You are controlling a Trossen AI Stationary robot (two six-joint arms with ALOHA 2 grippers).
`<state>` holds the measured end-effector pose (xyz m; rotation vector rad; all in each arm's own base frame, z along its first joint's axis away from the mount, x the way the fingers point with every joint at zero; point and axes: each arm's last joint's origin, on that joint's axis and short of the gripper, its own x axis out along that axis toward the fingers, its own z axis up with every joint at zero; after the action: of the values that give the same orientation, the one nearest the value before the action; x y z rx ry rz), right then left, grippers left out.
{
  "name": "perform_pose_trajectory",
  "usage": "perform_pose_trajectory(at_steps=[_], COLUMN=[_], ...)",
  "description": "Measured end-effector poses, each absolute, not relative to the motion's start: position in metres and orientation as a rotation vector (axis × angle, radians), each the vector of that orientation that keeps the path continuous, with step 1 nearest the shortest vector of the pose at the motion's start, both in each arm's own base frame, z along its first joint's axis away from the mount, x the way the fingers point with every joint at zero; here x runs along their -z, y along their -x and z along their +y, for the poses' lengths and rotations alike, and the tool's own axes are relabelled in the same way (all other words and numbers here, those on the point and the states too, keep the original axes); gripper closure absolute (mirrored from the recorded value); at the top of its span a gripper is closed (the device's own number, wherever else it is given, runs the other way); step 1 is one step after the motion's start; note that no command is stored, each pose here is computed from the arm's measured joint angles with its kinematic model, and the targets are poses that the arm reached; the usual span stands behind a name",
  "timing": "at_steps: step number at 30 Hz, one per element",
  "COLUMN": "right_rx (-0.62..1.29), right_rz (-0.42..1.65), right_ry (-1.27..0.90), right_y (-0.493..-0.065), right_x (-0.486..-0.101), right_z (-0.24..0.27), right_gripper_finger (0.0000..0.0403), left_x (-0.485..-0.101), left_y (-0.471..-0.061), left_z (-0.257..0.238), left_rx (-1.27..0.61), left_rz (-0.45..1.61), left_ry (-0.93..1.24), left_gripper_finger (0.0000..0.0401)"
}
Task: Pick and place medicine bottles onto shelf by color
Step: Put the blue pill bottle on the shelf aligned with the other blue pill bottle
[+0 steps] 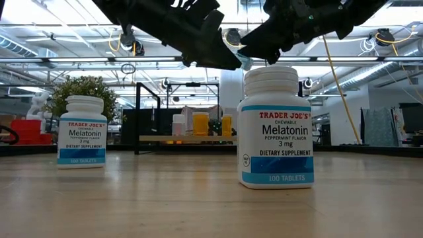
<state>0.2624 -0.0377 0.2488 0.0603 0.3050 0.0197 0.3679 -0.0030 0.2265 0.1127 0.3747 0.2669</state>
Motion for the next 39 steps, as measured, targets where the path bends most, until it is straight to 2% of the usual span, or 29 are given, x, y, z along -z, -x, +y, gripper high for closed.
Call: perform_pose_trajectory(at_steps=[7, 24, 31, 39], right_rx=[-0.021, -0.029, -0.014, -0.022], right_rz=[0.308, 0.396, 0.655, 0.779], right_ry=[-0.050, -0.030, -0.045, -0.064], right_y=[-0.262, -0.260, -0.258, -0.280], right_x=[-0.249, -0.239, -0.208, -0.176], right_z=[-0.038, -0.038, -0.038, -0.041], right_gripper_finger=[0.0206, 0.0207, 0.0207, 0.0207], left_x=[-0.227, -0.227, -0.220, -0.216], left_y=[-0.368, -0.368, -0.366, -0.364], left_z=[-0.003, -0.005, 0.000, 0.004], left_rx=[-0.266, -0.203, -0.214, -0.210], left_rz=[0.372, 0.373, 0.441, 0.487], left_ry=[-0.117, -0.118, -0.080, -0.074], left_gripper_finger=[0.0284, 0.0284, 0.0284, 0.0284])
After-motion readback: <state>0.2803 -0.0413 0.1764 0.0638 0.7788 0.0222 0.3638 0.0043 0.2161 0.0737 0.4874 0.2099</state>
